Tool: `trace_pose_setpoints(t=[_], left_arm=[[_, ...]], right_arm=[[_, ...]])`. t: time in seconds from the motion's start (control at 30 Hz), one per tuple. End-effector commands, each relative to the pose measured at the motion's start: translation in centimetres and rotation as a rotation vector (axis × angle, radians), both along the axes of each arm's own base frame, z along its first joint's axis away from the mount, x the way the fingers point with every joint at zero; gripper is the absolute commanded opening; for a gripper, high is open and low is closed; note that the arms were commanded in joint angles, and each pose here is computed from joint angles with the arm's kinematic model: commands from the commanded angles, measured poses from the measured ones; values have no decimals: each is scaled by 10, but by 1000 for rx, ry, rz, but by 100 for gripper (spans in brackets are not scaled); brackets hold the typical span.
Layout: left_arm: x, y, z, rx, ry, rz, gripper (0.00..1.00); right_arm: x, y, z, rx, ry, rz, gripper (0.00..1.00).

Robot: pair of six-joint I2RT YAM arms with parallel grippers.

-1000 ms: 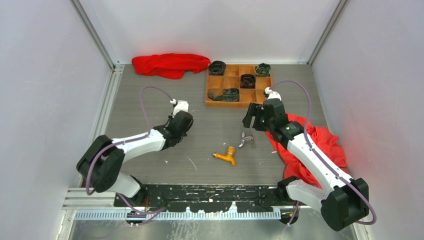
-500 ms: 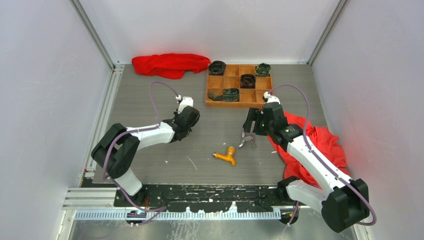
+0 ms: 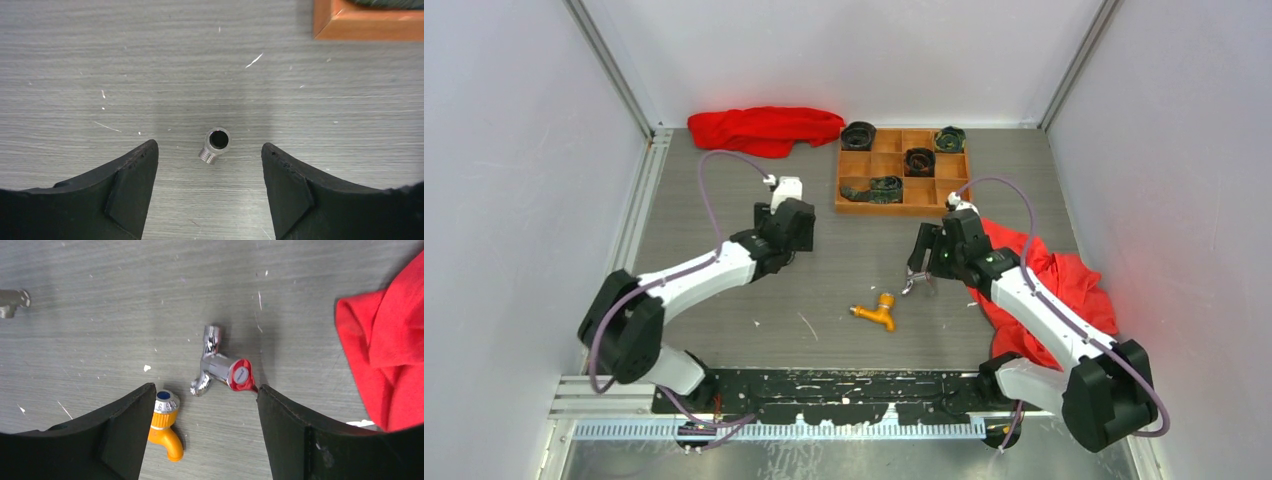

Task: Install the water faucets

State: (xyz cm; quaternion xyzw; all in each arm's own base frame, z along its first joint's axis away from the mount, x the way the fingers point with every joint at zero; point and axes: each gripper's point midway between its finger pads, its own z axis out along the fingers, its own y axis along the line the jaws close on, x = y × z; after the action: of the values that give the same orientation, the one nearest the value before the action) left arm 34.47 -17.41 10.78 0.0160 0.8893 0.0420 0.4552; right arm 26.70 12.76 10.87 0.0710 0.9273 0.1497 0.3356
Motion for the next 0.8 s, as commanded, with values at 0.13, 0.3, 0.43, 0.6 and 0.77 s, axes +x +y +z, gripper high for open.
trace_pose_setpoints(t=[0.13, 0.3, 0.43, 0.6, 0.77], left_arm=[[-21, 8, 105, -186, -174, -40, 80], [-50, 15, 117, -282, -145, -50, 81], [-69, 15, 114, -389, -109, -40, 81], [-82, 21, 110, -448, -96, -5, 82], [-82, 17, 108, -467, -86, -7, 84]], right_arm=[[-21, 35, -2, 138, -44, 66, 77], [-30, 46, -17, 51, -7, 34, 76], [-27, 42, -32, 31, 49, -73, 73], [-15, 42, -39, 54, 44, -179, 67], [1, 46, -46, 67, 38, -257, 55]])
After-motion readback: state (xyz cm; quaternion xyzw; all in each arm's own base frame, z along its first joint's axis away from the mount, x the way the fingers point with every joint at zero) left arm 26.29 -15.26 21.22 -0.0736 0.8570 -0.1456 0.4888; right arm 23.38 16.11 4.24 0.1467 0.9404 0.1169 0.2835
